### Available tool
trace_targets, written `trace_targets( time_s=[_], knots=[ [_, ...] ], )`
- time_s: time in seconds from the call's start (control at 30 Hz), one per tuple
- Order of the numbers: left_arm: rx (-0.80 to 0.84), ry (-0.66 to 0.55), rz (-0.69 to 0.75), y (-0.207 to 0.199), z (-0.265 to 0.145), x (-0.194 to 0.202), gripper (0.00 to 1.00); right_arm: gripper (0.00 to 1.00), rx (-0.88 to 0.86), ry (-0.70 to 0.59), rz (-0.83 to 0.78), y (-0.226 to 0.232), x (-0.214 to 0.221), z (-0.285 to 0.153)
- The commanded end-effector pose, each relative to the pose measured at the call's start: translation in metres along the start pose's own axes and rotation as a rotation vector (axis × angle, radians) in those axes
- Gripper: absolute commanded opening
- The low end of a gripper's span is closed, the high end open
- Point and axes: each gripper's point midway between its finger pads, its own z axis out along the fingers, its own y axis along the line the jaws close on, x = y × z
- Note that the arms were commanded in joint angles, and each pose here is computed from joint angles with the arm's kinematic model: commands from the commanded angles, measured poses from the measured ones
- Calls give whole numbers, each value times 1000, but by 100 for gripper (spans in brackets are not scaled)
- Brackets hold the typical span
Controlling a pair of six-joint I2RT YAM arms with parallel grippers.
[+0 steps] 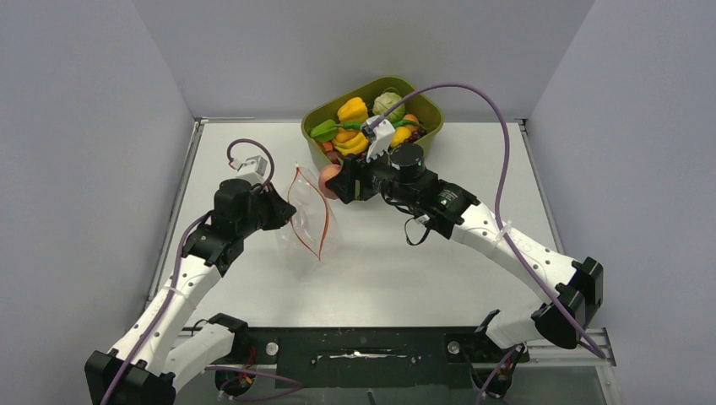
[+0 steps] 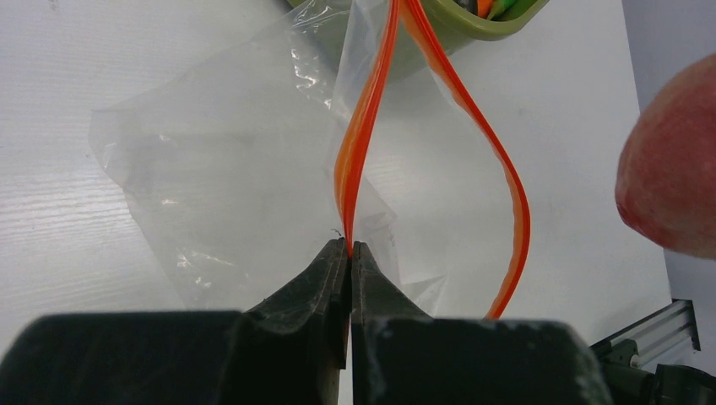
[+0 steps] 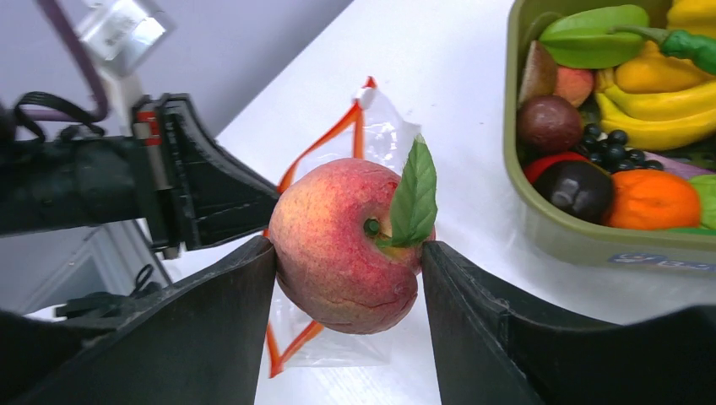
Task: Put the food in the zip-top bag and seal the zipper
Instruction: Place the fake fruit in the zipper food storage bag.
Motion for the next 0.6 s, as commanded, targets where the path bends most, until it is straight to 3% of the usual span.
trace_targets(
  time_s=[0.0,0.37,0.57],
  knots=[
    [86,-68,-26,-26,-6,-27,0,35,-97,-125,68,37,-26,-12],
    [204,-80,-62,-51,-24,-33,0,38,-78,65,70,61,30,31],
    [264,-75,-72,-62,-31,-32,0,38,112,113,43,27,51,46]
  ],
)
